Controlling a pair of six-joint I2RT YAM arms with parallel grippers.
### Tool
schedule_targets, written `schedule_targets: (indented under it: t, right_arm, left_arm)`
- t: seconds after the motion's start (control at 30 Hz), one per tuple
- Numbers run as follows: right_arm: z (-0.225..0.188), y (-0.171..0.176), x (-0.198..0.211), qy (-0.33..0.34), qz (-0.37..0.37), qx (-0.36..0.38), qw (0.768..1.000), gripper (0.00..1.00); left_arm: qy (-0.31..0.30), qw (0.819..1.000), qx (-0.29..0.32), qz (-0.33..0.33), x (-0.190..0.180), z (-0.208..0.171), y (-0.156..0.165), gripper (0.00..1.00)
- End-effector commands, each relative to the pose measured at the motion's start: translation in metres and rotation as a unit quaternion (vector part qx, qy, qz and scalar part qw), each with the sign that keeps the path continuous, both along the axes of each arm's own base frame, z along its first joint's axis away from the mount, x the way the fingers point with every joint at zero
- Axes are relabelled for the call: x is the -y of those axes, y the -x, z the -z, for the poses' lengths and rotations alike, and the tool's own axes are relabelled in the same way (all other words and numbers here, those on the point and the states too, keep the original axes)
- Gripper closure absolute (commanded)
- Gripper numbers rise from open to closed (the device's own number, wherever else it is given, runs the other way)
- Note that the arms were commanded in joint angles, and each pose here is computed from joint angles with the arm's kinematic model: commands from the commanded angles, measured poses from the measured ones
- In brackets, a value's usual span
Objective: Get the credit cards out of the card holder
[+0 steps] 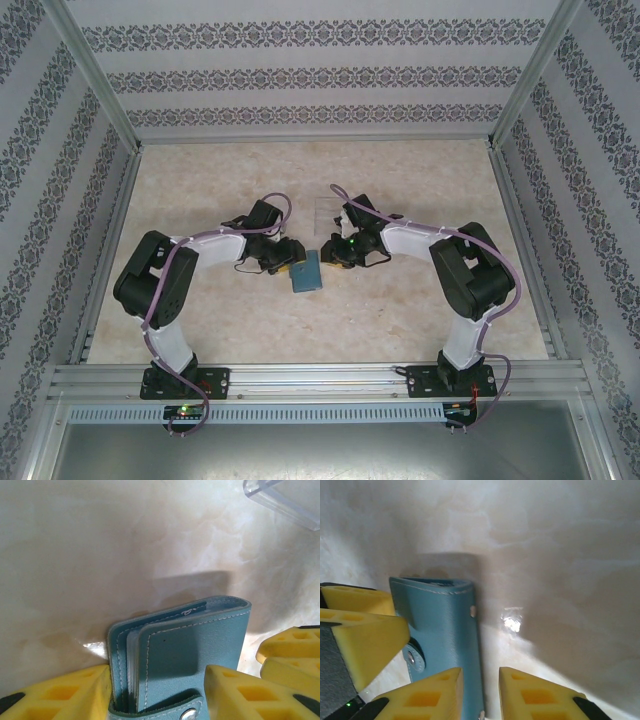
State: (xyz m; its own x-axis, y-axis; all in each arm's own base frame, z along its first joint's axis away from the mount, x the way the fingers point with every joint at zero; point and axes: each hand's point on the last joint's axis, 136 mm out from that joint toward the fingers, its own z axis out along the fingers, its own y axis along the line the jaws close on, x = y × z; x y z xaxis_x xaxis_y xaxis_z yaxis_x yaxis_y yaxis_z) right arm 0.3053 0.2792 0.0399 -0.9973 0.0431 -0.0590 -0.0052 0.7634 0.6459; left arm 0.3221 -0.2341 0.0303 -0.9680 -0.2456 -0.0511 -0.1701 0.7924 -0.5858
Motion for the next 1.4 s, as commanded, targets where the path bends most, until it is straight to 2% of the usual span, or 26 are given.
schedule_targets:
  t: [0.0, 0.27, 0.53, 0.77, 0.9, 1.03, 1.17, 1.37]
  right_arm:
    - [0.002, 0.003, -0.014, -0.035, -0.003, -0.009, 0.999, 0.73]
    - [0.009, 0.004, -0.021, -0.057, -0.006, -0.024, 0.998, 0.72]
    - [0.022, 0.008, -0.013, -0.030, -0.001, -0.031, 0.999, 0.72]
    - [0.023, 0.009, -0.016, -0.039, -0.004, -0.032, 0.999, 0.72]
    - [0.025, 0.010, -0.015, -0.037, -0.005, -0.036, 0.999, 0.77]
    - [0.024, 0.010, -0.014, -0.035, -0.002, -0.036, 0.999, 0.83]
    - [0.023, 0.010, -0.013, -0.034, 0.001, -0.035, 0.999, 0.87]
    - [0.022, 0.010, -0.014, -0.032, 0.002, -0.036, 0.999, 0.88]
  left_arm:
    - [0.044, 0.997, 0.059, 0.037, 0.026, -0.015, -0.020, 0.48]
    - [0.048, 0.997, 0.052, 0.037, 0.028, -0.008, -0.020, 0.55]
    - [0.047, 0.997, 0.052, 0.041, 0.029, -0.009, -0.021, 0.61]
    - [0.040, 0.997, 0.052, 0.050, 0.029, -0.012, -0.020, 0.61]
    - [0.032, 0.996, 0.054, 0.060, 0.032, -0.016, -0.018, 0.61]
    - [0.004, 0.996, 0.057, 0.061, 0.026, -0.021, -0.015, 0.61]
    - [-0.053, 0.994, 0.056, 0.079, 0.015, -0.029, -0.008, 0.60]
    - [-0.096, 0.988, 0.036, 0.119, 0.019, -0.033, 0.008, 0.61]
